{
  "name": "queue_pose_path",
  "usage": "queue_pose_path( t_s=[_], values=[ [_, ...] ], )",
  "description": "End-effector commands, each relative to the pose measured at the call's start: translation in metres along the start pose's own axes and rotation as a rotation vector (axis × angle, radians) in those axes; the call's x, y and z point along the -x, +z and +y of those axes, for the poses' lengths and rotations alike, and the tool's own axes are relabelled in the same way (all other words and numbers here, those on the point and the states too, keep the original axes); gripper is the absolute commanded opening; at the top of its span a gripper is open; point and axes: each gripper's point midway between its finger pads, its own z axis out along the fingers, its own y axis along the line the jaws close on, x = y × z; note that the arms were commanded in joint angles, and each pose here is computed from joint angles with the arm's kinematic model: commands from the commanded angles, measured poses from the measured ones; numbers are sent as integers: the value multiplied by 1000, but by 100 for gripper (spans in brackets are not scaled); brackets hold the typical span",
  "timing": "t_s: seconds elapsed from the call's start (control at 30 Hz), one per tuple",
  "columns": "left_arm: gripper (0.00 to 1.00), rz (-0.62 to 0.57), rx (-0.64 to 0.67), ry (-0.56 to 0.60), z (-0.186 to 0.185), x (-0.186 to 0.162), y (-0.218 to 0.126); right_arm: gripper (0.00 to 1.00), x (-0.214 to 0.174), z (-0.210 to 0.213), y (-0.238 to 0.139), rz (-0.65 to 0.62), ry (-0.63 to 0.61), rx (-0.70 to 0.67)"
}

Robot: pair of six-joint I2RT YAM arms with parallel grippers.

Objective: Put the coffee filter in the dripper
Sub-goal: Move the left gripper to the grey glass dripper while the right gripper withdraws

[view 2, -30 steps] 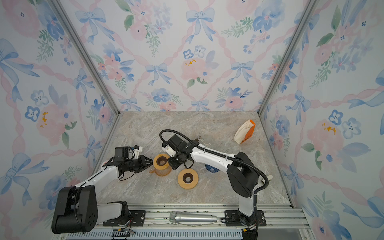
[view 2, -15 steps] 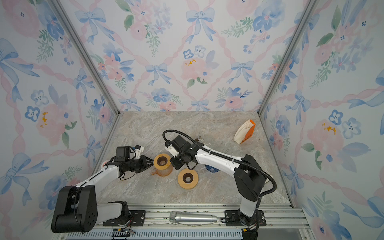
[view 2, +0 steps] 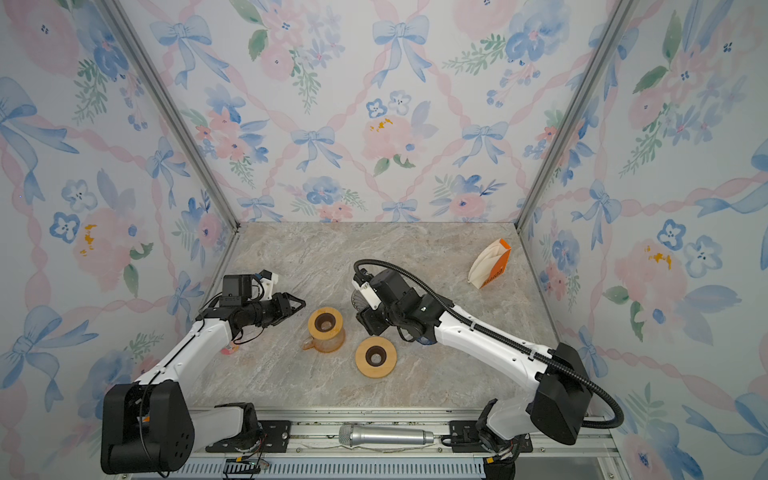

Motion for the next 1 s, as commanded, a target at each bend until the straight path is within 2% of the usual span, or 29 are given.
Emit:
queue_pose_path(
  t_s=[0.0,0.17,0.2,0.33,0.5,0.83,0.97],
  values=[
    [58,-45,-2,65,-14,21,-11,82,8,-18,-20,-87,-16,-81],
    [72,-68,-63,199,-54,37,-16,100,5,-29,-43,-161,-10,-115],
    [74,-70,-78,231,-65,39,-16,96,4,-31,-46,-171,-5,-120],
    [78,-44,-120,308,-96,40,-8,97,-2,-39,-56,-190,16,-133],
    [80,2,-113,388,-124,34,13,96,-10,-48,-67,-208,59,-143],
    [80,155,49,510,-121,27,71,97,-29,-67,-72,-188,127,-144],
    [76,215,65,530,-121,22,96,97,-36,-72,-70,-184,150,-144]
  ],
)
